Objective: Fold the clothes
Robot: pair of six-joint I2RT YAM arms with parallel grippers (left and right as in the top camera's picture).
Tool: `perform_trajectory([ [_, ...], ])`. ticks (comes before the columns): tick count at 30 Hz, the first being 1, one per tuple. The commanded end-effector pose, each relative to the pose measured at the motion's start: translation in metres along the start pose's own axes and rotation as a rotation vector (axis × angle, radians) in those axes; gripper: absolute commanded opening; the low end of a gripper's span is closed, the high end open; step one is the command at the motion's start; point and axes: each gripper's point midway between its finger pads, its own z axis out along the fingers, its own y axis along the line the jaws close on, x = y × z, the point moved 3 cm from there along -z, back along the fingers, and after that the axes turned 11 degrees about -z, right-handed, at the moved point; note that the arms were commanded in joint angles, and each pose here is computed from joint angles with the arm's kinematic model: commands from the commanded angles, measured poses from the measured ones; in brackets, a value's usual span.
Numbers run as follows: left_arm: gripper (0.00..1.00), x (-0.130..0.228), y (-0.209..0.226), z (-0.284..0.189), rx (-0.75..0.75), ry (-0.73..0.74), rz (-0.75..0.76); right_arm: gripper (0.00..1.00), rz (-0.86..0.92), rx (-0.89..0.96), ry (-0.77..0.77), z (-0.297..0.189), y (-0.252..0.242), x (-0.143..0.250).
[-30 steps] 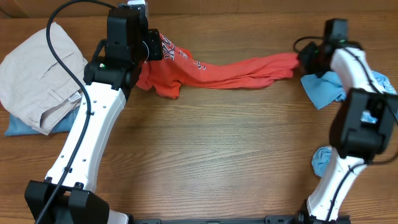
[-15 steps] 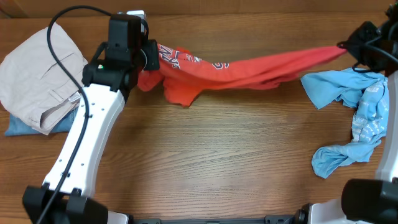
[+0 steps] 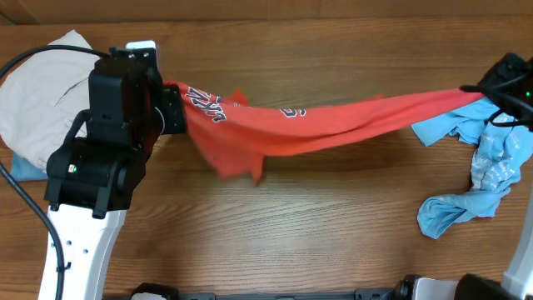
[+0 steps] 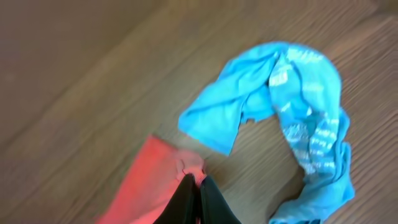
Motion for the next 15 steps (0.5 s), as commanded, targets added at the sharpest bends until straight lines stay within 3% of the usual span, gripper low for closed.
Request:
perform_trajectory([
  [1,0.04,-0.009,0.005,0.016,-0.056,-0.026,-0.039,0.04,0.008,0.046,-0.05,-0.007,-0.009,-0.009],
  [15,0.04,0.041,-0.001,0.209,-0.148,0.182,-0.002,0.04,-0.016,0.08,0.14,0.053,-0.005,0.008],
])
